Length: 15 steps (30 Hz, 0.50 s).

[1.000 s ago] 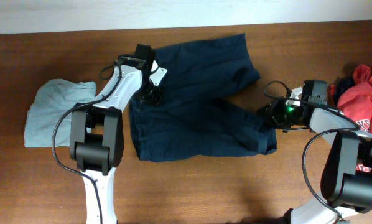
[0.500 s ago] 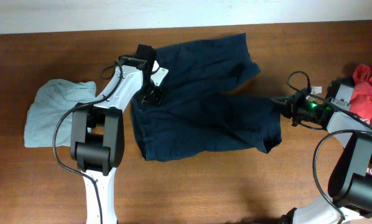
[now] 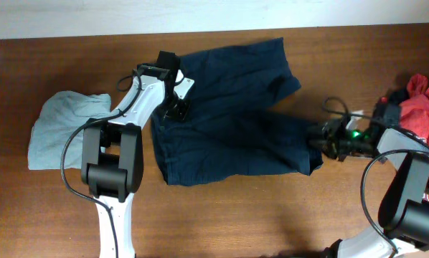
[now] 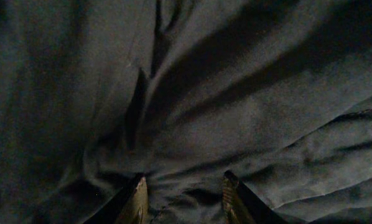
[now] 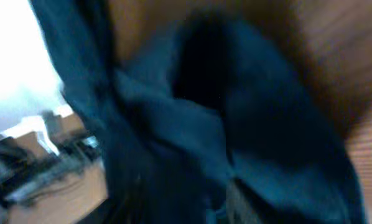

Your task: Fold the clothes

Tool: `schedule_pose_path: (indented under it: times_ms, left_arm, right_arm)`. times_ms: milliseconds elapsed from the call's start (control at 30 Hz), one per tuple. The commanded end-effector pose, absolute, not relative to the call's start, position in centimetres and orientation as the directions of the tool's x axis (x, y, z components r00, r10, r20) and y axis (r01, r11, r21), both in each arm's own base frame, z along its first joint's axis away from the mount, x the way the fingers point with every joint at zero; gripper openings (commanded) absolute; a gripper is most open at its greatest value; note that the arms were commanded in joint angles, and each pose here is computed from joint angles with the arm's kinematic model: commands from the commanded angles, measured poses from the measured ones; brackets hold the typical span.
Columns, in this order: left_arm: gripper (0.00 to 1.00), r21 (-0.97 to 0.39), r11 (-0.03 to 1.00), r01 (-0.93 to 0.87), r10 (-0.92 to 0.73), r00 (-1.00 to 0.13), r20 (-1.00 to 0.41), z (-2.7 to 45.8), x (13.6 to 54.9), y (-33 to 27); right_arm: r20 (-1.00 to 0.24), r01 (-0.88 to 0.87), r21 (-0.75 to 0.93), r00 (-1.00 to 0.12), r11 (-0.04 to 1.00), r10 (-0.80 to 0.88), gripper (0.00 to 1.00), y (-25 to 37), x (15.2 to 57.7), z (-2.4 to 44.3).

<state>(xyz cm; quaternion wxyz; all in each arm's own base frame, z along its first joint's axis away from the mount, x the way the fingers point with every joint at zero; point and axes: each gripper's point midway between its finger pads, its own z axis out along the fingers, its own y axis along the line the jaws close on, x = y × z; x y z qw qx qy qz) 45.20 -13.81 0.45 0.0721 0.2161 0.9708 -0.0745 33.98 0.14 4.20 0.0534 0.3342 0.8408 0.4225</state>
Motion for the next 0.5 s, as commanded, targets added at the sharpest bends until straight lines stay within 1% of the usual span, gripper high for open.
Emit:
schedule_pose_path:
  times_ms: [0, 133, 233, 267, 300, 333, 400, 433, 467]
  left_arm:
    - [0.4, -0.106, 0.899, 0.425, 0.409, -0.901, -0.146, -0.2, 44.5, -13.3]
    - [0.4, -0.107, 0.899, 0.425, 0.409, -0.901, -0.145, -0.2, 44.5, -13.3]
    - [0.4, -0.107, 0.899, 0.425, 0.409, -0.901, -0.145, -0.2, 44.5, -13.3]
    - [0.4, -0.106, 0.899, 0.425, 0.409, -0.901, -0.146, -0.2, 44.5, -13.3]
    - [0.4, -0.107, 0.899, 0.425, 0.409, -0.901, -0.146, -0.2, 44.5, -13.3]
    - [0.4, -0.107, 0.899, 0.425, 0.409, -0.901, -0.146, -0.2, 44.5, -13.3]
    - [0.4, -0.107, 0.899, 0.425, 0.409, -0.901, -0.146, -0.2, 44.5, -13.3]
    - [0.4, -0.107, 0.899, 0.425, 0.409, -0.901, -0.145, -0.2, 44.5, -13.3]
    - [0.4, -0.107, 0.899, 0.425, 0.409, -0.901, -0.146, -0.2, 44.5, -13.3]
  right_arm:
    - [0.14, 0.429, 0.713, -0.862, 0.555, 0.487, 0.48, 2.6, 32.4, 3.8]
    - [0.245, 0.459, 0.683, -0.876, 0.568, 0.415, 0.48, 5.6, 30.1, 3.8]
    - [0.258, 0.427, 0.672, -0.901, 0.605, 0.349, 0.47, 7.2, 29.0, 3.7]
    - [0.256, 0.419, 0.659, -0.906, 0.625, 0.338, 0.39, 7.5, 28.8, 3.5]
    - [0.241, 0.404, 0.635, -0.913, 0.659, 0.328, 0.25, 7.6, 28.8, 3.0]
    - [0.22, 0.389, 0.624, -0.92, 0.677, 0.326, 0.16, 7.6, 29.0, 2.8]
    - [0.177, 0.36, 0.636, -0.929, 0.683, 0.325, 0.11, 7.5, 29.9, 2.7]
    - [0.106, 0.313, 0.654, -0.939, 0.689, 0.326, 0.08, 7.3, 31.4, 2.8]
    - [0.065, 0.285, 0.663, -0.943, 0.692, 0.327, 0.06, 7.2, 32.2, 2.9]
